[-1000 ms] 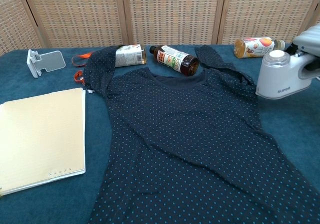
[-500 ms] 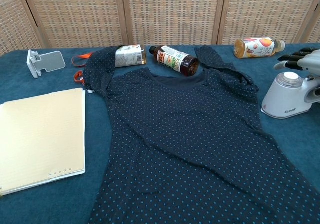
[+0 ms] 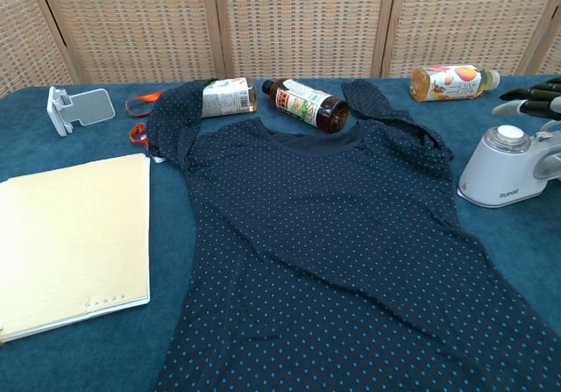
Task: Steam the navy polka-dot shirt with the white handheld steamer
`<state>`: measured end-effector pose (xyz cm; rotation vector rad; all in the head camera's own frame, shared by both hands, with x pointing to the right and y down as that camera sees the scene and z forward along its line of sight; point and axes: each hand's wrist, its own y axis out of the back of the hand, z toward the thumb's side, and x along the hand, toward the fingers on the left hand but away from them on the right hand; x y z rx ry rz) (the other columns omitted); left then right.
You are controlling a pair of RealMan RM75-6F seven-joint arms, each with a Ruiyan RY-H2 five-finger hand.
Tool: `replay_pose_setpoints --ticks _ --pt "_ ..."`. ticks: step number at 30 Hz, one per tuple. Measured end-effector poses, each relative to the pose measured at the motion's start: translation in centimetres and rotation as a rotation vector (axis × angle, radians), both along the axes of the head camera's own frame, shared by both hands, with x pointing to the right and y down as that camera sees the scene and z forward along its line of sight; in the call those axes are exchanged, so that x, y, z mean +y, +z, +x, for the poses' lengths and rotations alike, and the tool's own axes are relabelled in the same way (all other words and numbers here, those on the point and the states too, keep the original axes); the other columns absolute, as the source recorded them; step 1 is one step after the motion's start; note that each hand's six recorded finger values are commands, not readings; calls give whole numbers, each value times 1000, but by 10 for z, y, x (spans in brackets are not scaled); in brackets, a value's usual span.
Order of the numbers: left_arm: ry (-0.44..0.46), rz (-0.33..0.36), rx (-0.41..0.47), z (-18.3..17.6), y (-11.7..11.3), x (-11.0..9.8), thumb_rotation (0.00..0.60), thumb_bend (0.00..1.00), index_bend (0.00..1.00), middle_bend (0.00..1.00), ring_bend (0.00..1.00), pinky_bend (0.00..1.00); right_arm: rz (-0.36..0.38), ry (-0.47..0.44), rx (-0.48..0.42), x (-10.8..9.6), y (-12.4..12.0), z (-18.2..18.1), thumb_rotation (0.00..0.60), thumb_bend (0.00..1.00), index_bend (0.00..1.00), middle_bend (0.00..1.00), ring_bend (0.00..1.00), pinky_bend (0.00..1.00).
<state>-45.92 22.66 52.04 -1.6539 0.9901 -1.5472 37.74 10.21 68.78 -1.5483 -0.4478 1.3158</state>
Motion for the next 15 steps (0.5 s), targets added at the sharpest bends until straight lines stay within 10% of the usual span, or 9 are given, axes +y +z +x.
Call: replay_pose_setpoints --ticks 15 --pt "6 62 -18 -9 -19 22 600 0 0 0 0 0 71 189 -211 44 -98 19 600 0 0 0 0 0"
